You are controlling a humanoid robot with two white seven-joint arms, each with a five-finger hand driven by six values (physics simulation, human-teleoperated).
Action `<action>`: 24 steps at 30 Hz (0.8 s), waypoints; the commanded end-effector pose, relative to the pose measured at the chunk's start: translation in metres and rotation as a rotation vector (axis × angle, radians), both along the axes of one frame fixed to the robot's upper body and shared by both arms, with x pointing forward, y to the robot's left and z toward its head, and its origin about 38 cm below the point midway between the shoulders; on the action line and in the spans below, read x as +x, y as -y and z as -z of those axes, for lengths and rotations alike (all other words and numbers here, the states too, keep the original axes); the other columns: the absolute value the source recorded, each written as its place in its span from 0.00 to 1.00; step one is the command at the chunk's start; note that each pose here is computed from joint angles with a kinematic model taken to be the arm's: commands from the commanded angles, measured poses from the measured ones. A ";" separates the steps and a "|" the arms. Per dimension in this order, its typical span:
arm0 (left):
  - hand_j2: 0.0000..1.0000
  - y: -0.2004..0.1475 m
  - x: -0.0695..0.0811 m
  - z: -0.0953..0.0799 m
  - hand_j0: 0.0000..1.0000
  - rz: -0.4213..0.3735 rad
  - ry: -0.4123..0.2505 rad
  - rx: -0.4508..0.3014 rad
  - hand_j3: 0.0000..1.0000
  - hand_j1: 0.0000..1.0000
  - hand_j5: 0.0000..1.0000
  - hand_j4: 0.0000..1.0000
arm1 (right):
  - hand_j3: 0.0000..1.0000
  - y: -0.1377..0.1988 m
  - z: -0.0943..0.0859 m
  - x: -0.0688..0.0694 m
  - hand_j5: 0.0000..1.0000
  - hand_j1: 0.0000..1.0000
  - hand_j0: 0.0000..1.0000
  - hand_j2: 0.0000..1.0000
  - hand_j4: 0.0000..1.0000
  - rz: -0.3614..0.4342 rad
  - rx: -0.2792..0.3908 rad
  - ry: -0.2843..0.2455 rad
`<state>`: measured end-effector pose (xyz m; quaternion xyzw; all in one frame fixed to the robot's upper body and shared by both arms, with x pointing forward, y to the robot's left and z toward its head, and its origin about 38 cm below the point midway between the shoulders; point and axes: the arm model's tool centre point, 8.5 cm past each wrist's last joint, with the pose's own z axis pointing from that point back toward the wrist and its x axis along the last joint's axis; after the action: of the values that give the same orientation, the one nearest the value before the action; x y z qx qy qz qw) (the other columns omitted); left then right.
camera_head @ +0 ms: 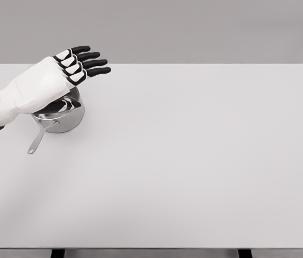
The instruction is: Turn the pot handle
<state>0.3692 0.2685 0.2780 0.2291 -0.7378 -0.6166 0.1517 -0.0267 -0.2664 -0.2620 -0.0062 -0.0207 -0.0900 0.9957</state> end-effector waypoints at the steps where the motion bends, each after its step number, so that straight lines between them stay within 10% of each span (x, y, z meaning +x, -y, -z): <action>1: 1.00 -0.001 0.000 0.000 1.00 -0.001 -0.002 -0.004 1.00 1.00 1.00 1.00 | 1.00 0.000 0.000 0.001 1.00 1.00 1.00 1.00 1.00 0.009 0.001 0.005; 24: 1.00 0.007 -0.008 0.037 1.00 -0.015 -0.087 0.020 1.00 1.00 1.00 1.00 | 1.00 0.000 0.000 0.000 1.00 1.00 1.00 1.00 1.00 -0.001 0.001 0.001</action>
<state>0.3577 0.2638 0.2346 0.2081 -0.7223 -0.6316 0.1899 -0.0267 -0.2663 -0.2620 -0.0058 -0.0208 -0.0894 0.9958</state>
